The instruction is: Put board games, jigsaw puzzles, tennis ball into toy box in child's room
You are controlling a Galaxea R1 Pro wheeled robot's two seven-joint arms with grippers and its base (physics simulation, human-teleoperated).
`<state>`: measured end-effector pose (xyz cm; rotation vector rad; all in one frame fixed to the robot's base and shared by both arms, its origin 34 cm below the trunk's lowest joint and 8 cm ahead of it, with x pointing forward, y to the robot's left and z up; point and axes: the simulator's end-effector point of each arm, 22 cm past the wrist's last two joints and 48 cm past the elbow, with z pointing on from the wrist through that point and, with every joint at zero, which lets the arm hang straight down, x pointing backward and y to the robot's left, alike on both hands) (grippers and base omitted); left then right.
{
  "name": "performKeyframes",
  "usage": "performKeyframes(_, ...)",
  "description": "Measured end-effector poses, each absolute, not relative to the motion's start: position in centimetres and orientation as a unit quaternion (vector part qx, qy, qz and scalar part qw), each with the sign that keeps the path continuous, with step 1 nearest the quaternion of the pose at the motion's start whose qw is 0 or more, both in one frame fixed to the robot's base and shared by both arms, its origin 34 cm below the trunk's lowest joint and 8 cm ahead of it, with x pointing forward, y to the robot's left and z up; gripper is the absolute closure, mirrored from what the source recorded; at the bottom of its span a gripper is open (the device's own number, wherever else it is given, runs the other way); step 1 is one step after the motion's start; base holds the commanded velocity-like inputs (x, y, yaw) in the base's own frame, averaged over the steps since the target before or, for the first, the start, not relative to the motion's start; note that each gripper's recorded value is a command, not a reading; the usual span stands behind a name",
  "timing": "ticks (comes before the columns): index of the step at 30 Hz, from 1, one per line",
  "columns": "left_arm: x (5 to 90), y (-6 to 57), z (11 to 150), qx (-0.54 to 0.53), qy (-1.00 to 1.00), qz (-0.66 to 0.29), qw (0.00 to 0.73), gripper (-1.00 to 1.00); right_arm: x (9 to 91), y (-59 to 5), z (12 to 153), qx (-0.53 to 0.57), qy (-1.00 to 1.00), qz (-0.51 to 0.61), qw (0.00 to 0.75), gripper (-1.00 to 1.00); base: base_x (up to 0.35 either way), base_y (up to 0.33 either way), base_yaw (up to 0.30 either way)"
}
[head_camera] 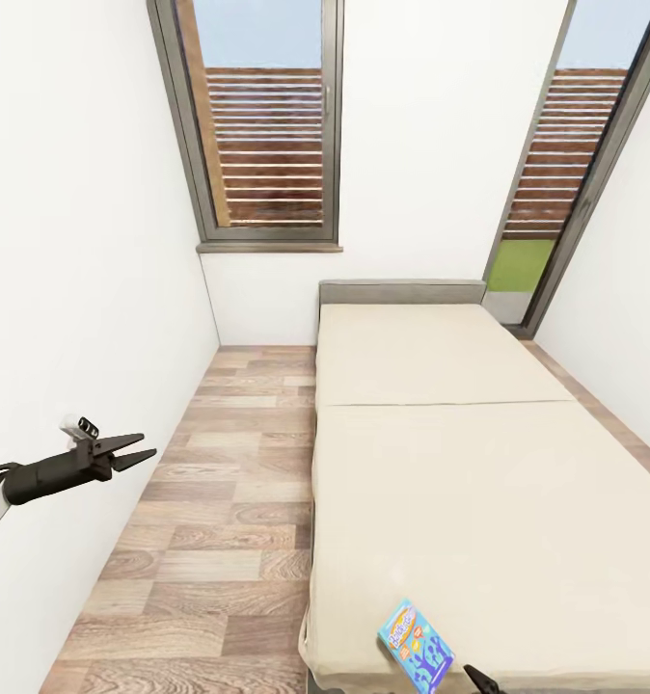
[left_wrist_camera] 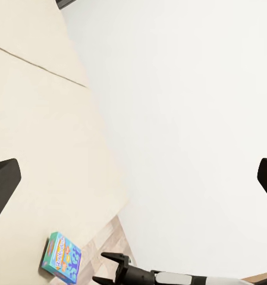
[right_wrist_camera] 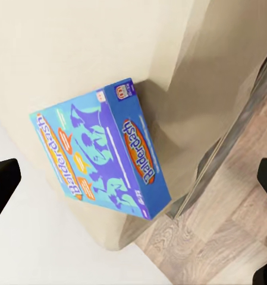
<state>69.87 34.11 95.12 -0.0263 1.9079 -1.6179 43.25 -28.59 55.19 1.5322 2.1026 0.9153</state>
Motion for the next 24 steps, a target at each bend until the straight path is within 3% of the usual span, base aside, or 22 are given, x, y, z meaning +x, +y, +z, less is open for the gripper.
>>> performKeyframes(24,69.9,34.1,94.5,-0.01,0.724,-0.614,0.315,-1.0,42.6,-24.7,54.8,0.473,0.79,0.354,0.162,-1.0,0.0,0.0,0.0)
